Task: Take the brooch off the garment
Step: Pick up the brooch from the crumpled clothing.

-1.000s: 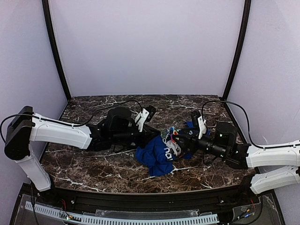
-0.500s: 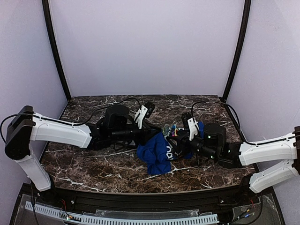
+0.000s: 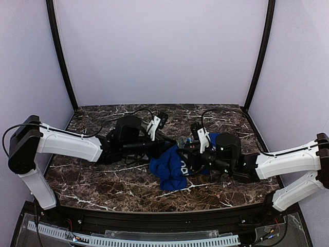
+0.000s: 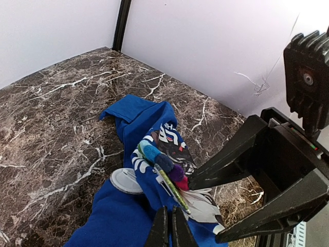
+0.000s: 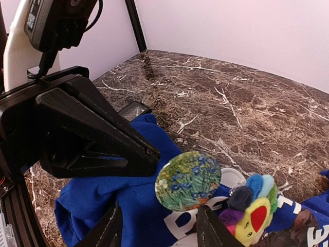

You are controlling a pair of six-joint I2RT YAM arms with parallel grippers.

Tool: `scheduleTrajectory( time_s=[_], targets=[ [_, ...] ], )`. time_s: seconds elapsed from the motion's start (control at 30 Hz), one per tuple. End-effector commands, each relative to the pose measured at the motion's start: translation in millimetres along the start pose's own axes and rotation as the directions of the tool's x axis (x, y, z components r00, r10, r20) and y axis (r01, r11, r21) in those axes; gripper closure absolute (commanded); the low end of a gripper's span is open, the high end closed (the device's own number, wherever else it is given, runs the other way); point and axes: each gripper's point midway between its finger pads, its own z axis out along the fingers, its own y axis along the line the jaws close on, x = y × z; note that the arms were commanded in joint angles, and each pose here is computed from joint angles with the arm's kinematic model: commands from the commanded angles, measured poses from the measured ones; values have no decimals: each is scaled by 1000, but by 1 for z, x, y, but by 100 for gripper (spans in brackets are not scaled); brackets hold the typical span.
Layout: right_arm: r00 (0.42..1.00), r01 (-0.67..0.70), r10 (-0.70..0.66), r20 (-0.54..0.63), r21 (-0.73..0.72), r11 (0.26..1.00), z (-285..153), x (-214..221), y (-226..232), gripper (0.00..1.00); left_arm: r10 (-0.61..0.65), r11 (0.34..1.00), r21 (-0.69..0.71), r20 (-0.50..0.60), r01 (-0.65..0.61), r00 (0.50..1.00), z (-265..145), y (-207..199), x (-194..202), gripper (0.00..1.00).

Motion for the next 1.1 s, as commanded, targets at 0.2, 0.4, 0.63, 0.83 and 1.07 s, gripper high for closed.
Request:
scheduleTrajectory(
  time_s=[0.2,0.4,0.63,0.83,1.07],
  targets=[
    [998,57,-57,-8,169,984,25,-4,1,58,-11,1000,17,40,11,999,-6,-2,-2,99],
    [995,95,-94,-17,316,944,29,-3,-11,68,-7,1000,12,38,7,999,-8,-2,-2,99],
    [996,76,-84,8,356,931,23,-8,-17,76,-4,1000,-1,38,4,999,-10,0,-1,99],
    [996,79,-91,18,355,932,24,-12,-16,81,-3,1000,6,34,3,999,-11,-1,-1,99],
    [994,96,-106,14,323,941,25,-9,-11,91,4,1000,19,35,-5,999,-12,-4,-1,99]
  ],
)
